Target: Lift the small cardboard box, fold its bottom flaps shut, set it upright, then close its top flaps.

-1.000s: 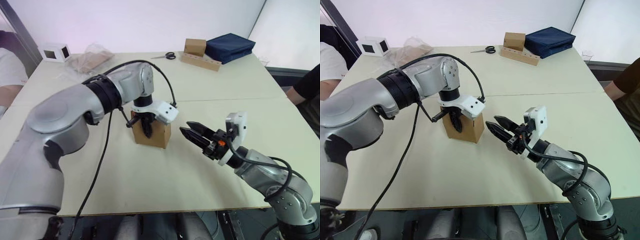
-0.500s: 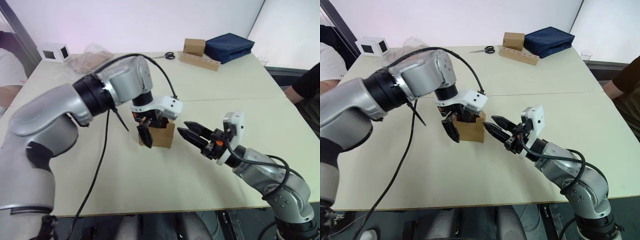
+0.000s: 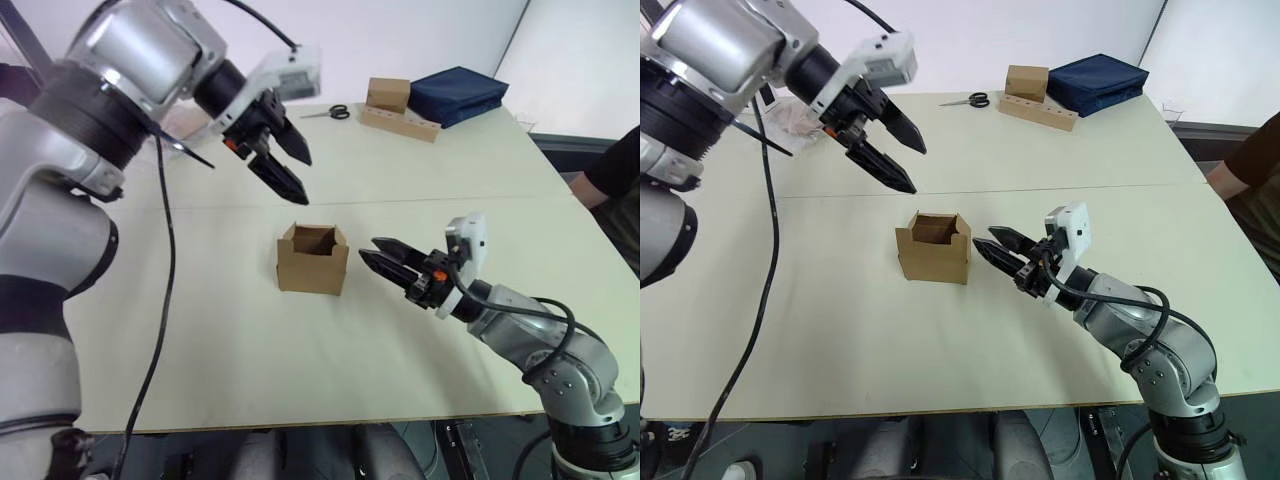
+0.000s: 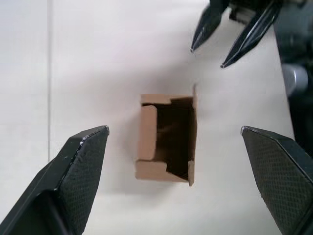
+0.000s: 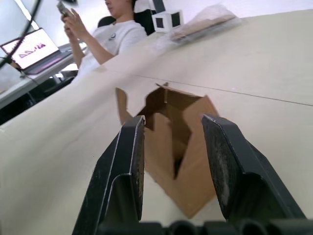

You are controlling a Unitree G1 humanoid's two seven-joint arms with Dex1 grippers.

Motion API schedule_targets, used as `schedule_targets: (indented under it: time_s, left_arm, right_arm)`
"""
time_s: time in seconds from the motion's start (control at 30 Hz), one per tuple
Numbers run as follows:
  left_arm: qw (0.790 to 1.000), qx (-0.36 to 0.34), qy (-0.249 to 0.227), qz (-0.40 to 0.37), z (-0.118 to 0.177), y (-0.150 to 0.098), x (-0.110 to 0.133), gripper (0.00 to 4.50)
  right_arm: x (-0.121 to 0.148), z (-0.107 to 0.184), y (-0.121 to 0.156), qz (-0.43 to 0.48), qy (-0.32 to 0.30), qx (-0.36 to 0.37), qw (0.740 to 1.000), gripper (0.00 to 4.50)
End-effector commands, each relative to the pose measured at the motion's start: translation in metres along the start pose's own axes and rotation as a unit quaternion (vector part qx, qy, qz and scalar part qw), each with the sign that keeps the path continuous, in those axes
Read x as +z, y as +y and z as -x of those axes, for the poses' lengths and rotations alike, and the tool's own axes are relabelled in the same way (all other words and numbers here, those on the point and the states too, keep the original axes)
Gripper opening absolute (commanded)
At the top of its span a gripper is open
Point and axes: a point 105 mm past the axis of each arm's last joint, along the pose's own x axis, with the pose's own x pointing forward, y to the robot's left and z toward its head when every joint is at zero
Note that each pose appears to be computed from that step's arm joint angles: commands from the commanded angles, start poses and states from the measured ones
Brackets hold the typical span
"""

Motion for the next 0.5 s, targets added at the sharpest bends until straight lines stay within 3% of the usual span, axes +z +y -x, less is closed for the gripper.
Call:
schedule_targets:
  time_s: [0.03, 0.07, 0.2, 0.3, 0.33, 0.47, 0.5]
  left_arm:
    - [0.993, 0.063, -0.076, 0.065, 0.023, 0.014, -0.037, 4.49]
    - [0.99, 0.077, -0.085, 0.082, 0.022, 0.017, -0.049, 4.5]
    - [0.975, 0.138, -0.119, 0.131, -0.001, 0.023, -0.101, 3.25]
    - [0.963, 0.17, -0.146, 0.15, -0.019, 0.021, -0.125, 2.04]
    - [0.959, 0.178, -0.15, 0.164, -0.028, 0.018, -0.136, 1.82]
    - [0.96, 0.196, -0.134, 0.147, -0.054, 0.005, -0.165, 0.17]
    - [0.961, 0.193, -0.131, 0.148, -0.061, 0.0, -0.171, 0.04]
  right_arm:
    - [0.002, 0.001, -0.024, 0.041, 0.024, -0.054, 0.997, 1.61]
    - [0.001, 0.002, -0.029, 0.049, 0.032, -0.067, 0.996, 1.33]
    - [-0.004, 0.001, -0.041, 0.052, 0.054, -0.092, 0.993, 0.0]
    - [-0.014, -0.003, -0.044, 0.056, 0.079, -0.098, 0.99, 0.0]
    - [-0.019, -0.006, -0.043, 0.053, 0.085, -0.098, 0.99, 0.0]
    - [-0.036, -0.015, -0.045, 0.048, 0.108, -0.1, 0.988, 0.0]
    - [-0.041, -0.018, -0.044, 0.046, 0.116, -0.094, 0.988, 0.0]
